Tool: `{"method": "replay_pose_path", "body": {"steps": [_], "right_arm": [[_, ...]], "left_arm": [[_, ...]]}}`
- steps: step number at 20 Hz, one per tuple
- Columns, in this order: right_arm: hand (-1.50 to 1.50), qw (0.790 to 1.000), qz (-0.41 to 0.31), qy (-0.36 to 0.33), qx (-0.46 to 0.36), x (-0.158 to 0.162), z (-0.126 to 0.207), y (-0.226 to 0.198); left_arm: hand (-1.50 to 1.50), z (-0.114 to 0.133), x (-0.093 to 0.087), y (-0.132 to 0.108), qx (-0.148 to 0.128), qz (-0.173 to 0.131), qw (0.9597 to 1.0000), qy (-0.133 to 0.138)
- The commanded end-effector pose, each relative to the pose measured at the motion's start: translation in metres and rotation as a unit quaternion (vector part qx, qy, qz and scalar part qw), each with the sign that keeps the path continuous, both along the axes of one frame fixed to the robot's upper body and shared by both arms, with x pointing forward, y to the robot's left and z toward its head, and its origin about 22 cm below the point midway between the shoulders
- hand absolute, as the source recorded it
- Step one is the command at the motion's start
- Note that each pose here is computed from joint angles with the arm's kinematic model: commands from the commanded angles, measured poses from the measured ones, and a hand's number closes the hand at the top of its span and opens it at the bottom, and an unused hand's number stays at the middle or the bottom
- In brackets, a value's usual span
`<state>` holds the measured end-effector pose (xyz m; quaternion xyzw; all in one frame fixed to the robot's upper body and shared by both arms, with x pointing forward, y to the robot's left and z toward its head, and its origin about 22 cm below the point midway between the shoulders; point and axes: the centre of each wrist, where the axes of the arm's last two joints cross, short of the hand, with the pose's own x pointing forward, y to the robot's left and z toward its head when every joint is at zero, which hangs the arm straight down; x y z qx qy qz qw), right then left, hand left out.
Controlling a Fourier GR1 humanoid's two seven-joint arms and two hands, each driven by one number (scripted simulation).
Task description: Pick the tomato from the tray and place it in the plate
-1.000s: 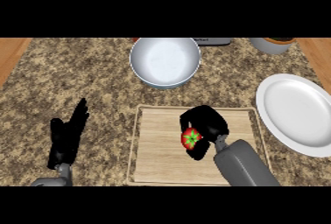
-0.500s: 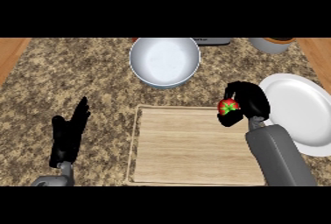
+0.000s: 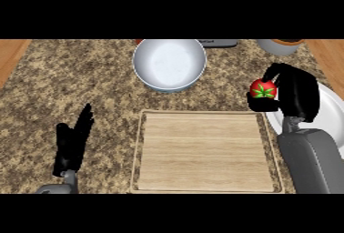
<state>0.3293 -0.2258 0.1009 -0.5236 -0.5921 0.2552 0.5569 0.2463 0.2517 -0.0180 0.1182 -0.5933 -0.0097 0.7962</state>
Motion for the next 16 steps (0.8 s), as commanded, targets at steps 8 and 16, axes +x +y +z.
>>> {"method": "replay_pose_path", "body": {"steps": [8,16], "right_arm": [[1.5,0.992,-0.122,-0.017,0.026,-0.012,0.026,-0.082],[1.5,0.988,-0.149,0.015,0.034,0.0,-0.006,-0.137]], "left_arm": [[0.0,0.012,0.008,0.003,0.003,-0.006,1.0,-0.005],[0.0,0.008,-0.003,-0.011,0.0,-0.011,0.9999,-0.003]]}}
